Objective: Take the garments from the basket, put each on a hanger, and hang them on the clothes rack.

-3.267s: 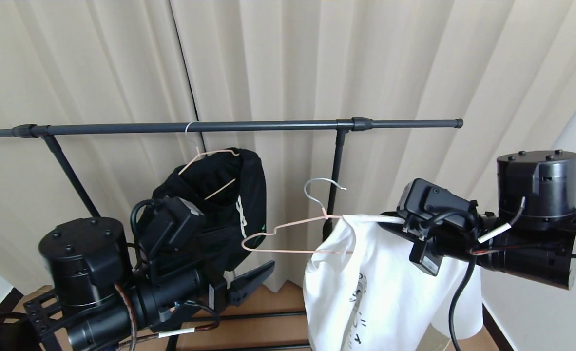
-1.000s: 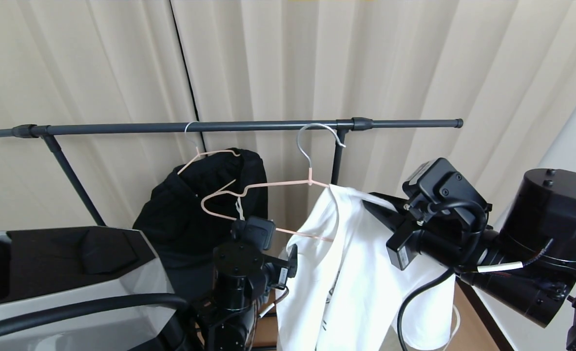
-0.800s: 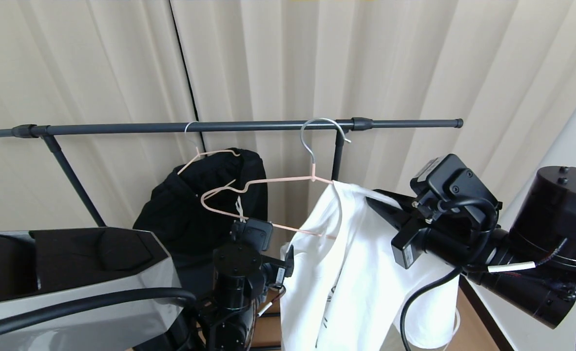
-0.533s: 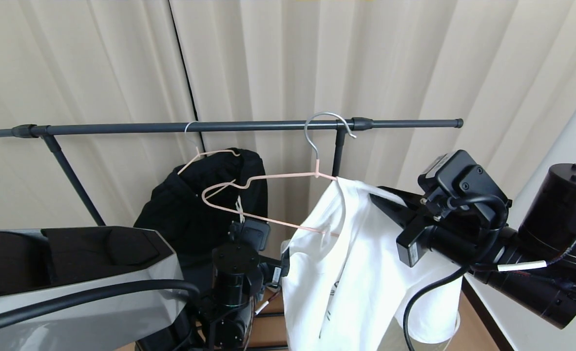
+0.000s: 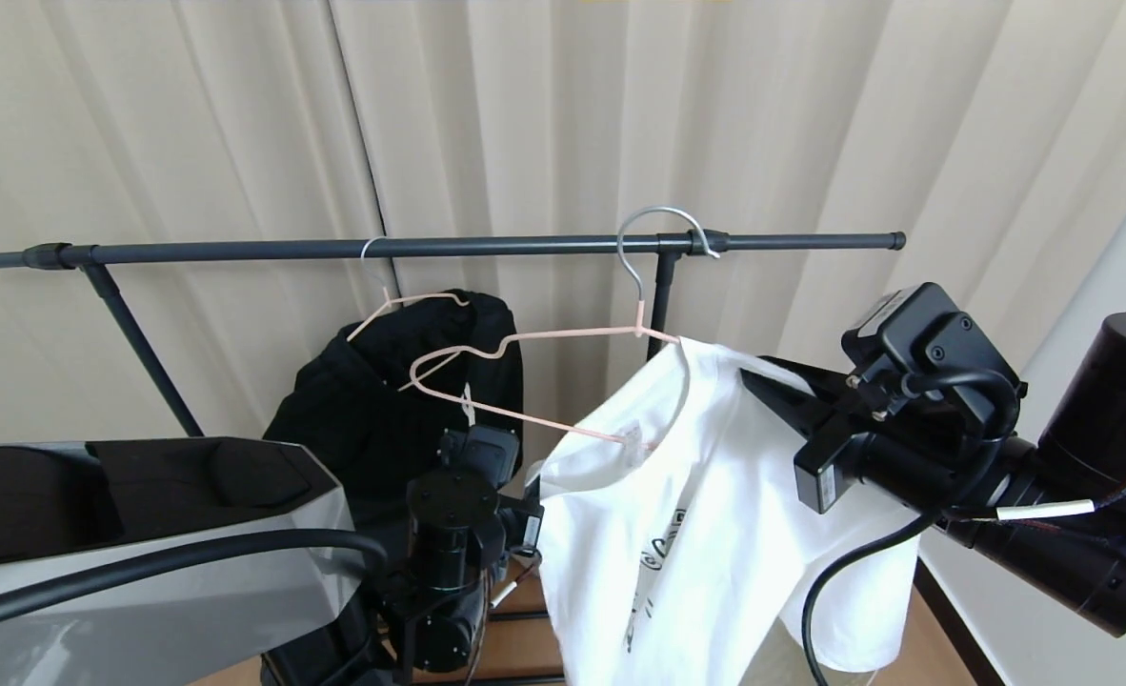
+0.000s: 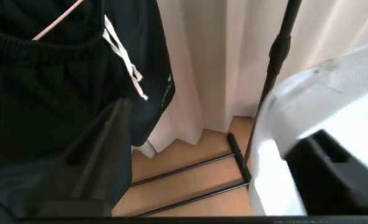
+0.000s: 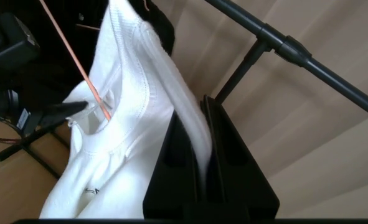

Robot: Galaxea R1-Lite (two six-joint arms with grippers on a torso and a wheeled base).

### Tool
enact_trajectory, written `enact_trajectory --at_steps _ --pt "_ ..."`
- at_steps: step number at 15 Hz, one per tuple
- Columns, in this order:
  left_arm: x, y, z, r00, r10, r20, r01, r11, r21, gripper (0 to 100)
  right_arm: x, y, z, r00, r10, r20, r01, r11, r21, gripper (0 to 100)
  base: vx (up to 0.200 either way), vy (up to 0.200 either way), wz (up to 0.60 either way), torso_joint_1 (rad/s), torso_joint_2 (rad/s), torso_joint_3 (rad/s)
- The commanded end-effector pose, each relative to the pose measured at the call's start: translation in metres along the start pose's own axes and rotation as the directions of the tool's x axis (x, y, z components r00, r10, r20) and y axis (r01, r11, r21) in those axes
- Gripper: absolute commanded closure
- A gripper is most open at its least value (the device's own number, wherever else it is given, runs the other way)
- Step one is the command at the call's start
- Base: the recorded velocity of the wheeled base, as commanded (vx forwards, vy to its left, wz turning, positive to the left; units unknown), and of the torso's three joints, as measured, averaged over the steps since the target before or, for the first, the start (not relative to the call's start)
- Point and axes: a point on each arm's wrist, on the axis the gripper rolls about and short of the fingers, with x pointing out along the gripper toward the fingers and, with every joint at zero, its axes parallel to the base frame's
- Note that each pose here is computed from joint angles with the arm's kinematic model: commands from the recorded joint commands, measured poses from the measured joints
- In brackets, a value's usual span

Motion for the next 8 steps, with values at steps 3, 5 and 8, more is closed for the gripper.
enact_trajectory --at_steps 3,5,8 --pt "-0.004 0.01 0.014 0.999 0.02 0.046 -0.02 1.0 -0.008 100 0.003 -0.008 -0.006 0.999 -0.027 -0.025 0.027 1.0 0.0 100 0.0 0.0 0.0 0.0 0.0 0.0" --pt "0.0 0.023 0.02 0.996 0.06 0.072 -0.059 0.998 -0.01 100 0.008 -0.015 -0.015 0.997 -0.051 -0.06 0.052 0.999 0.001 100 0.0 0.0 0.0 0.0 0.0 0.0" --pt "0.004 0.03 0.023 0.993 0.085 0.078 -0.084 0.996 -0.015 100 0.008 -0.015 -0.018 0.996 -0.053 -0.072 0.053 0.999 -0.001 100 0.0 0.0 0.0 0.0 0.0 0.0"
